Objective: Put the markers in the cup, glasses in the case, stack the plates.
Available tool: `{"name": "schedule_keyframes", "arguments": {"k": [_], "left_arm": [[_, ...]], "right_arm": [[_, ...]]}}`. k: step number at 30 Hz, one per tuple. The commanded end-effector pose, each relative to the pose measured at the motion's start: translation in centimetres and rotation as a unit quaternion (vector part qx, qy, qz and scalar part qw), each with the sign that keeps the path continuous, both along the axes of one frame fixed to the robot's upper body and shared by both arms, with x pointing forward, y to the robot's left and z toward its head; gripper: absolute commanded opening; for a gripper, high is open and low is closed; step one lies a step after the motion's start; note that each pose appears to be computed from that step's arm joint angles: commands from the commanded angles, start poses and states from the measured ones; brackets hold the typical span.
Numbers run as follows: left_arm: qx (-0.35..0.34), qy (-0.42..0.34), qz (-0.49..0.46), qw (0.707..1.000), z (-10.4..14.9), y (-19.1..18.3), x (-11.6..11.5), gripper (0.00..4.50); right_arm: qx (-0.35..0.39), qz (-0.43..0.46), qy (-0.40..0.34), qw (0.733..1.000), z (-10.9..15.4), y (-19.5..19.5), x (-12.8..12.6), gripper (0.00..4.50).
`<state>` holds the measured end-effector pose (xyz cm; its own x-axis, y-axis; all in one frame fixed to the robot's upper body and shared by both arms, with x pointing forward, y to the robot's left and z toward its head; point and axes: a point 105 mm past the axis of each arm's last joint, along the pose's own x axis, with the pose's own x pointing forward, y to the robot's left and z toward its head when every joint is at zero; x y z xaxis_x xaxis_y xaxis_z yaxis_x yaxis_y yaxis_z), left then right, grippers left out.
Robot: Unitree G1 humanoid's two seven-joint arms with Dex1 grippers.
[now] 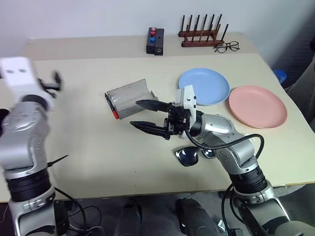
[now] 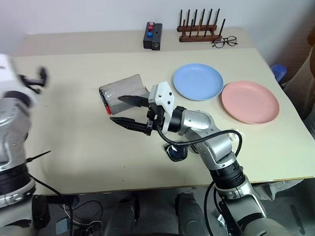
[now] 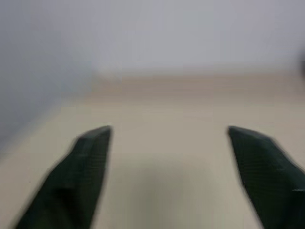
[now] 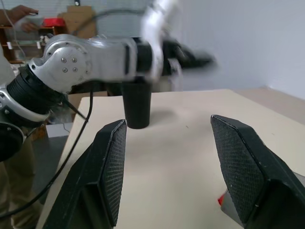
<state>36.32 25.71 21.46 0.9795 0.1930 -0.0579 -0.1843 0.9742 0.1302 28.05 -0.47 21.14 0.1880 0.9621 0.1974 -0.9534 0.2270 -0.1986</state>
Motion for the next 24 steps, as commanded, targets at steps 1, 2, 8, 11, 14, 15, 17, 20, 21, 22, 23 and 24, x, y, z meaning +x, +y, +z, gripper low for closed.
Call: {"name": "schedule_keyframes", "arguments": {"k": [1,2,8,11,14,15,17,20,21,22,23,24], "left_arm": [[0.001,0.058,0.015,0.998,-1.1,-1.8,0.5,4.47],[-0.016,0.084,0.020,0.996,-2.2,-2.4,0.7,4.47],[-0.001,0.192,0.033,0.981,-5.9,-3.9,1.2,4.47],[-0.004,0.196,0.045,0.980,-6.1,-3.4,1.4,4.47],[-0.016,0.194,0.050,0.980,-6.1,-3.2,1.9,4.47],[-0.017,0.189,0.048,0.981,-6.0,-3.3,2.1,4.47],[-0.019,0.180,0.041,0.983,-5.6,-3.4,2.6,4.47],[-0.035,0.161,0.023,0.986,-4.6,-3.8,3.3,4.47],[-0.042,0.158,0.020,0.986,-4.4,-3.9,3.5,4.47],[-0.046,0.157,0.020,0.986,-4.3,-4.0,3.7,4.47],[-0.049,0.159,0.020,0.986,-4.3,-4.0,4.0,4.47],[-0.052,0.165,0.021,0.985,-4.5,-4.1,4.2,4.47]], "right_arm": [[0.011,-0.008,-0.025,1.000,1.2,-0.4,0.0,2.86],[0.010,-0.011,-0.024,1.000,1.1,-0.5,0.0,2.86],[0.007,-0.020,-0.023,1.000,0.9,-0.7,0.0,2.86],[0.006,-0.023,-0.022,0.999,0.9,-0.8,0.1,2.86],[0.005,-0.024,-0.022,0.999,0.8,-0.9,0.1,2.86],[0.005,-0.024,-0.022,0.999,0.8,-0.9,0.1,2.86],[0.004,-0.023,-0.021,1.000,0.8,-0.8,0.1,2.86],[0.003,-0.021,-0.021,1.000,0.8,-0.8,0.0,2.86],[0.003,-0.021,-0.021,1.000,0.8,-0.8,0.0,2.86],[0.003,-0.020,-0.021,1.000,0.8,-0.8,0.0,2.86],[0.003,-0.020,-0.021,1.000,0.7,-0.8,0.0,2.86],[0.002,-0.019,-0.021,1.000,0.7,-0.8,0.0,2.86]]}}
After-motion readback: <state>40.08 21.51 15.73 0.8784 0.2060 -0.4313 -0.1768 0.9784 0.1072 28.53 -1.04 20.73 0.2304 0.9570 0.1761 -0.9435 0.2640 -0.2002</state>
